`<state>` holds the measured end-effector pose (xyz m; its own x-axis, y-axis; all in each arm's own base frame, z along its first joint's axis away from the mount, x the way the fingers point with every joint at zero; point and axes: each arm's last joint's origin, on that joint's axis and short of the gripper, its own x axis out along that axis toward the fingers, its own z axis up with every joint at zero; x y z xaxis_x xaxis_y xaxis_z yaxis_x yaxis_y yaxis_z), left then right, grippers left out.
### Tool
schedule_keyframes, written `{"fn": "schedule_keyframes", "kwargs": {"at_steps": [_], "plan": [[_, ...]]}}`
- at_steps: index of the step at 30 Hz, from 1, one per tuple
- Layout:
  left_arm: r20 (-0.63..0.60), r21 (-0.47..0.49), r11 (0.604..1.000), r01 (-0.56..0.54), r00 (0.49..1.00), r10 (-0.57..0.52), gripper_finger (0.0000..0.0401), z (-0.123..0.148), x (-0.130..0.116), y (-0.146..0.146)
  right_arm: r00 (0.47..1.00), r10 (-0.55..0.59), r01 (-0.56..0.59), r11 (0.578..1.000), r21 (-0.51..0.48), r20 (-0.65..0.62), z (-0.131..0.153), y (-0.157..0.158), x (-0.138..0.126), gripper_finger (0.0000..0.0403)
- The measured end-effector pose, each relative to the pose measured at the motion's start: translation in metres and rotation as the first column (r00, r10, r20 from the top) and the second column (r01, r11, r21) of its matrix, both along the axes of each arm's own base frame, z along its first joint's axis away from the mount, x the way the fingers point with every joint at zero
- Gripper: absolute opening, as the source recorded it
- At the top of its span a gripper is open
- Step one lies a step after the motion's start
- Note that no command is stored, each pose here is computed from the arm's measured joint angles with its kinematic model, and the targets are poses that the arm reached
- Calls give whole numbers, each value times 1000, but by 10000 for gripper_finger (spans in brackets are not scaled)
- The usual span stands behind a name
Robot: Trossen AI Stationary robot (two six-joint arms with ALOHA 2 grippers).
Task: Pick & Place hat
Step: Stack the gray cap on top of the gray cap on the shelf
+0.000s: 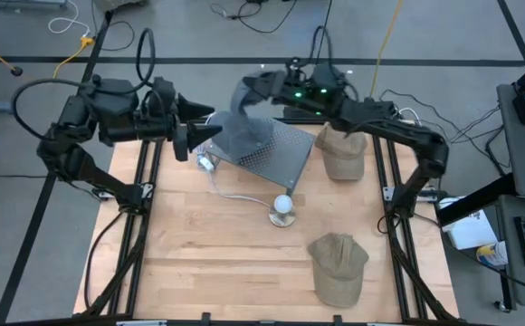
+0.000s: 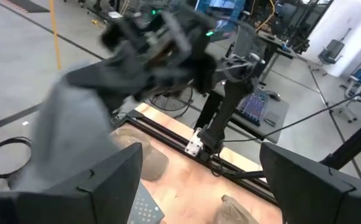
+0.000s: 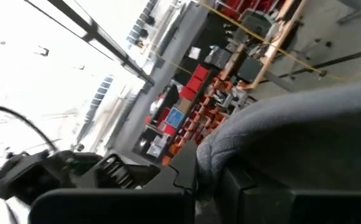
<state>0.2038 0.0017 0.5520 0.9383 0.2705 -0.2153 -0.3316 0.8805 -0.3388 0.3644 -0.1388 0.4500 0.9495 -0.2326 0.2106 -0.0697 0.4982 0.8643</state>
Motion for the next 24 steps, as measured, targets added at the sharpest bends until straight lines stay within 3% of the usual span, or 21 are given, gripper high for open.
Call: {"fn": "schedule_keyframes", "kwargs": {"at_steps": [10, 17, 24], "plan": [[-2, 3, 1000, 0, 1000, 0, 334, 0, 0, 0, 995, 22, -12, 994, -108, 92, -59, -30, 56, 17], [-10, 30, 1000, 10, 1000, -10, 327, 0, 0, 0, 998, 54, -55, 993, -109, -18, -94, -36, 75, 17], [-19, 53, 998, 41, 999, -40, 332, 0, 0, -1, 988, 76, -98, 983, -158, -137, -93, -32, 69, 16]]}}
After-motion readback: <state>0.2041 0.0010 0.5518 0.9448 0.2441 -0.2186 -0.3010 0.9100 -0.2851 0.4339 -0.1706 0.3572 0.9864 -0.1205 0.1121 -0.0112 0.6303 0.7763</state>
